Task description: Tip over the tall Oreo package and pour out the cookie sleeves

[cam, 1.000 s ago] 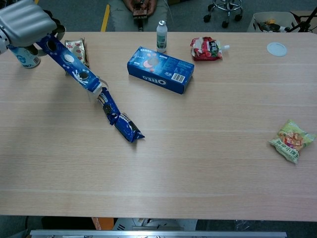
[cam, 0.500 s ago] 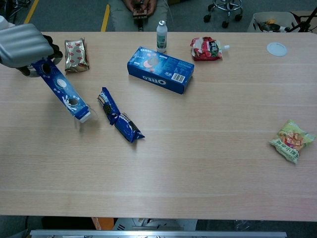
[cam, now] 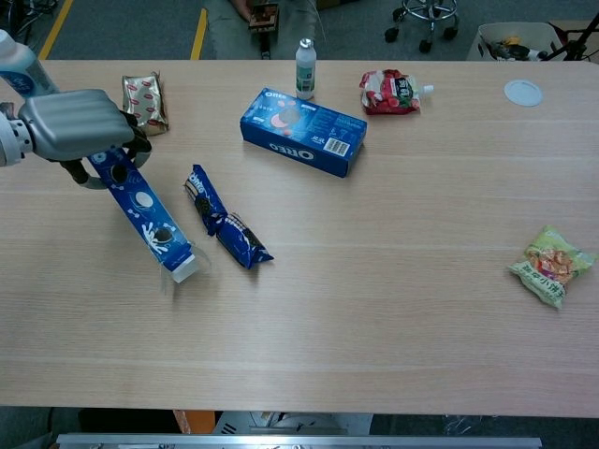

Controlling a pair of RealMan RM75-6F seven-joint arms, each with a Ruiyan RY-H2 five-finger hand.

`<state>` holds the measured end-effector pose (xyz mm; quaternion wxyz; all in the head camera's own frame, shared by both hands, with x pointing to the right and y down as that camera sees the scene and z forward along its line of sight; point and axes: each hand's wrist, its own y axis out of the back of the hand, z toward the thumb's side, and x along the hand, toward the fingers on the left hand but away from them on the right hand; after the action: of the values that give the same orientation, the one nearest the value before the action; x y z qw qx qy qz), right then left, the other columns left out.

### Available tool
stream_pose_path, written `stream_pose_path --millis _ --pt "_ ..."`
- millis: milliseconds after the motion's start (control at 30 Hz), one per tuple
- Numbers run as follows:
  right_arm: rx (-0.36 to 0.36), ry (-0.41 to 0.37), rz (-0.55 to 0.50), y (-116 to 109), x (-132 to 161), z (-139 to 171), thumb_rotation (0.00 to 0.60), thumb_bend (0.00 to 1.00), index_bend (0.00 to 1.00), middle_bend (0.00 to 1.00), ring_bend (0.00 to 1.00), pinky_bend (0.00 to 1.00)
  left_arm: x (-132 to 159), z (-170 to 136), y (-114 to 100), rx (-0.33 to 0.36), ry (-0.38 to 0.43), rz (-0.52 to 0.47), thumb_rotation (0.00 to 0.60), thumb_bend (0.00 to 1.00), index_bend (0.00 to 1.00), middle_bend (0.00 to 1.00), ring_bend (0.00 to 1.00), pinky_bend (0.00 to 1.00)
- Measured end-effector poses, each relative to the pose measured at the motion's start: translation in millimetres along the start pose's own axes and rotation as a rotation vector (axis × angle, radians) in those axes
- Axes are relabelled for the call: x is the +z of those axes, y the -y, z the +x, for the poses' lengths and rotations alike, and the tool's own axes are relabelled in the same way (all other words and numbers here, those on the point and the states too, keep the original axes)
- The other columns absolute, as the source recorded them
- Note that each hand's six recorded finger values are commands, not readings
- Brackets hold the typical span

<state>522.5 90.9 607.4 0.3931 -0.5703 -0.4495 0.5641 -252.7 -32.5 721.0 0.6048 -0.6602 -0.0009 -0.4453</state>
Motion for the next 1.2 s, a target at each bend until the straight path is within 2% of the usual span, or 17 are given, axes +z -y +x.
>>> stream_pose_path --millis 100,233,300,367,500,667,800,867,1033,1200 --pt "0.001 0.002 -0.001 0 -1 0 0.6 0.31 0.23 0.28 0.24 0.22 8 2 2 -0.021 0.011 -0.029 0.6 0.24 0.42 0.37 0.3 0.53" --pt "0.001 0.001 -0.004 1 -1 0 0.6 0.31 0.23 0.28 0.24 0.22 8 4 2 -0.028 -0.006 -0.042 0.6 0.24 0.21 0.21 0.24 0.51" --pt "0.002 0.001 -0.005 1 -2 0 0.6 0.31 0.23 0.28 0.24 0.22 6 4 0 -0.025 -0.026 -0.066 0.6 0.24 0.14 0.17 0.21 0.46" --pt "0.002 0.0 -0.005 1 -2 -1 0.6 0.31 0.23 0.29 0.24 0.22 3 3 -2 -0.015 -0.058 -0.102 0.6 0.24 0.11 0.16 0.19 0.42" --pt "-0.003 -0.005 -0.007 1 -1 -2 0.6 0.31 0.23 0.29 0.24 0.22 -7 -4 -5 0.011 -0.136 -0.163 0.6 0.24 0.1 0.15 0.18 0.42" --pt "-0.008 -0.015 -0.01 -1 1 -4 0.6 0.31 0.23 0.29 0.24 0.22 -21 -25 0 0.035 -0.273 -0.249 0.6 0.24 0.1 0.15 0.18 0.41" --pt "-0.01 -0.033 -0.014 -1 5 -4 0.6 0.31 0.23 0.29 0.24 0.22 -28 -55 10 0.05 -0.414 -0.322 0.6 0.24 0.1 0.16 0.18 0.41" --pt "-0.012 -0.047 -0.015 -1 8 -4 0.6 0.31 0.23 0.29 0.24 0.22 -30 -68 12 0.064 -0.473 -0.327 0.6 0.24 0.1 0.17 0.18 0.39" --pt "-0.02 -0.06 -0.016 -3 12 -5 0.6 0.31 0.23 0.29 0.24 0.22 -32 -114 22 0.1 -0.659 -0.317 0.6 0.24 0.1 0.17 0.18 0.35" --pt "-0.022 -0.064 -0.018 -3 13 -3 0.6 0.31 0.23 0.29 0.24 0.22 -22 -165 40 0.107 -0.85 -0.401 0.6 0.24 0.1 0.17 0.18 0.35"
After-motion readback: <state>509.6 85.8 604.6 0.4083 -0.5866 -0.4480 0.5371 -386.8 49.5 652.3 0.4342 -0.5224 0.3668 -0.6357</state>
